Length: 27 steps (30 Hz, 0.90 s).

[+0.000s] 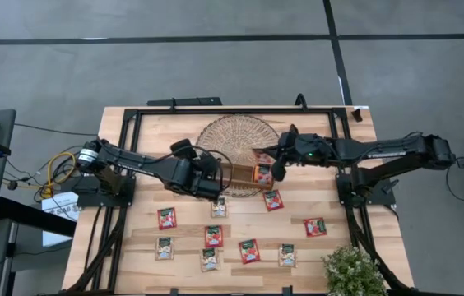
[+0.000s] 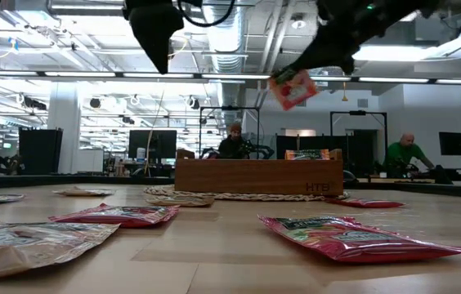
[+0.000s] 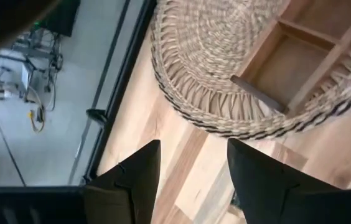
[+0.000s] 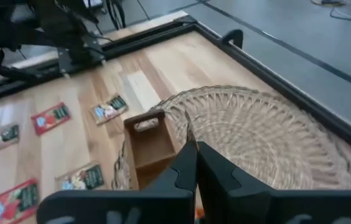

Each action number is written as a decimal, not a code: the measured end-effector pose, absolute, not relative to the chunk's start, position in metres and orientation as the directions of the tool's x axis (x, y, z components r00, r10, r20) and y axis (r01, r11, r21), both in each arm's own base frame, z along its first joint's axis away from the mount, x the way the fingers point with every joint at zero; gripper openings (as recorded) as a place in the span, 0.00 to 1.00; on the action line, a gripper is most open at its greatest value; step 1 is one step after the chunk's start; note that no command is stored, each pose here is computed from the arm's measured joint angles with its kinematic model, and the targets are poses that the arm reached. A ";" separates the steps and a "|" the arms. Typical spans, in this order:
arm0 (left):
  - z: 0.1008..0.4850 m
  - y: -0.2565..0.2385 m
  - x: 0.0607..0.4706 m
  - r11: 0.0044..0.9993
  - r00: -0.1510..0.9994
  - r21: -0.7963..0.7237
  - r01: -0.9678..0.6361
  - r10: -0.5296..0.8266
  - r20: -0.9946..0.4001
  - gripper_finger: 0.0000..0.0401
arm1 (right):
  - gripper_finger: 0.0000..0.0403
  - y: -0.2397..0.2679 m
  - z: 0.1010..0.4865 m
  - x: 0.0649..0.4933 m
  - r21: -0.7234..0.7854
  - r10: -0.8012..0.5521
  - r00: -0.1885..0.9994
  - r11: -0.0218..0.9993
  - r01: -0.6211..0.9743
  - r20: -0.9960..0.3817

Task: Pick & Place Tea
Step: Put the orange tea bag into the right section of the wooden organizer

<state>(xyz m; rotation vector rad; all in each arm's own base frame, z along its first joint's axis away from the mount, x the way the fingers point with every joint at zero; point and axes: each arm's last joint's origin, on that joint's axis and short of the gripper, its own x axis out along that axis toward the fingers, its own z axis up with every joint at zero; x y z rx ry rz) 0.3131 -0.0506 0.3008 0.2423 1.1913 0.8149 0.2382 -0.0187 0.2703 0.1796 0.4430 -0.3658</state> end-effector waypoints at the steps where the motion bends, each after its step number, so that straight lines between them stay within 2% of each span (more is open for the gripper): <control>1: 0.301 -0.052 0.312 0.692 0.128 0.573 -0.440 0.680 -0.722 0.45 | 0.00 -0.018 0.267 0.233 0.110 -0.304 0.843 0.915 0.388 -0.444; 3: 0.301 -0.053 0.310 0.681 0.124 0.580 -0.447 0.689 -0.714 0.45 | 0.00 -0.016 0.258 0.221 0.153 -0.301 0.850 0.904 0.398 -0.432; 6: 0.295 -0.054 0.309 0.660 0.143 0.587 -0.468 0.712 -0.687 0.45 | 0.00 -0.013 0.250 0.208 0.230 -0.290 0.897 0.898 0.375 -0.332; 10: 0.280 -0.052 0.297 0.680 0.227 0.509 -0.527 0.691 -0.686 0.45 | 0.00 -0.008 0.232 0.199 0.298 -0.282 0.923 0.886 0.355 -0.261; 16: 0.259 -0.045 0.257 0.781 0.467 0.177 -0.599 0.520 -0.715 0.45 | 0.00 -0.003 0.207 0.204 0.311 -0.292 0.922 0.878 0.363 -0.253; 22: 0.253 -0.035 0.213 0.773 0.686 -0.132 -0.620 0.453 -0.569 0.45 | 0.00 -0.004 0.192 0.214 0.295 -0.320 0.895 0.862 0.411 -0.311; 27: 0.247 -0.027 0.184 0.759 0.779 -0.282 -0.587 0.433 -0.454 0.45 | 0.00 -0.005 0.184 0.219 0.297 -0.337 0.881 0.849 0.436 -0.331</control>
